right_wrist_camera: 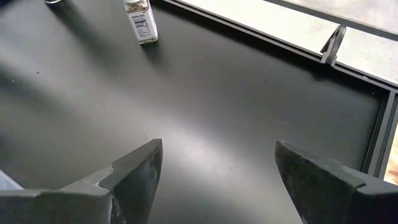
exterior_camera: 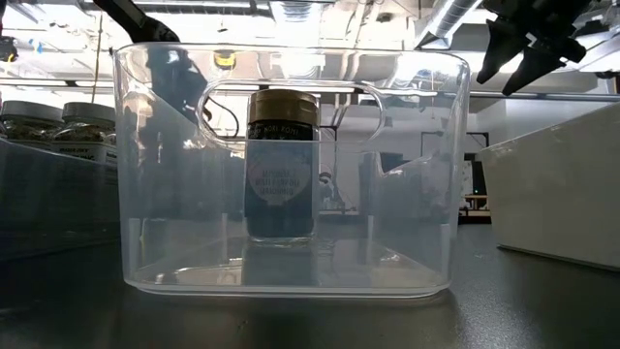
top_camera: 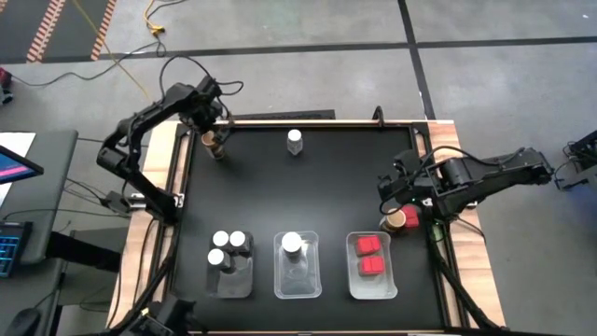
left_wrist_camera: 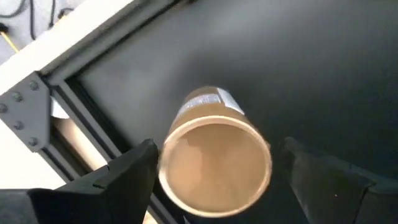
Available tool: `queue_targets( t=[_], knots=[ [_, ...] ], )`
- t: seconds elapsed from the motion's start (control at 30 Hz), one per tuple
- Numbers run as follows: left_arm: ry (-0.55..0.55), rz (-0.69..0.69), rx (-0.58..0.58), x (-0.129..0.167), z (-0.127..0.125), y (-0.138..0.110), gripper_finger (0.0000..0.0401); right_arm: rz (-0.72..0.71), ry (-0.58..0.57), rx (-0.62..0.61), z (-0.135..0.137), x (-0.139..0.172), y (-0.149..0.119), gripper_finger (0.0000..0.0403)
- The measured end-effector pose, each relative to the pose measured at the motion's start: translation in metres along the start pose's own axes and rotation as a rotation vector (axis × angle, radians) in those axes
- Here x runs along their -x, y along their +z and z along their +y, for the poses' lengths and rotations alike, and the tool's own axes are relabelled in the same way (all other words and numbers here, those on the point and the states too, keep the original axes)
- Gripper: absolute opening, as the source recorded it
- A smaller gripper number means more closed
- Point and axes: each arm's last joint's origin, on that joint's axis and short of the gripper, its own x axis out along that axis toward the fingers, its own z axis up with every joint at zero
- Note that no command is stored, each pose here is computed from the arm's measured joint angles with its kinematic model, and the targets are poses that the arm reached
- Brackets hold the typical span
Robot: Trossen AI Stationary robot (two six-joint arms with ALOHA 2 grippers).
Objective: Sort spices by type
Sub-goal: Put the top golden seasoning bottle into the transparent bin
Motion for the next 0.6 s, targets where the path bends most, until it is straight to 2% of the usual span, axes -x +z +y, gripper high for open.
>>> queue_targets(
  t=[0.37,0.6],
  knots=[
    [-0.006,0.023,0.01,-0.027,-0.002,-0.009,0.0326,0.0,0.0,0.0,0.0,0.0,0.0,0.034],
    [-0.008,0.014,0.044,-0.028,-0.002,-0.009,0.0325,0.0,0.0,0.0,0.0,0.0,0.0,0.034]
  ],
)
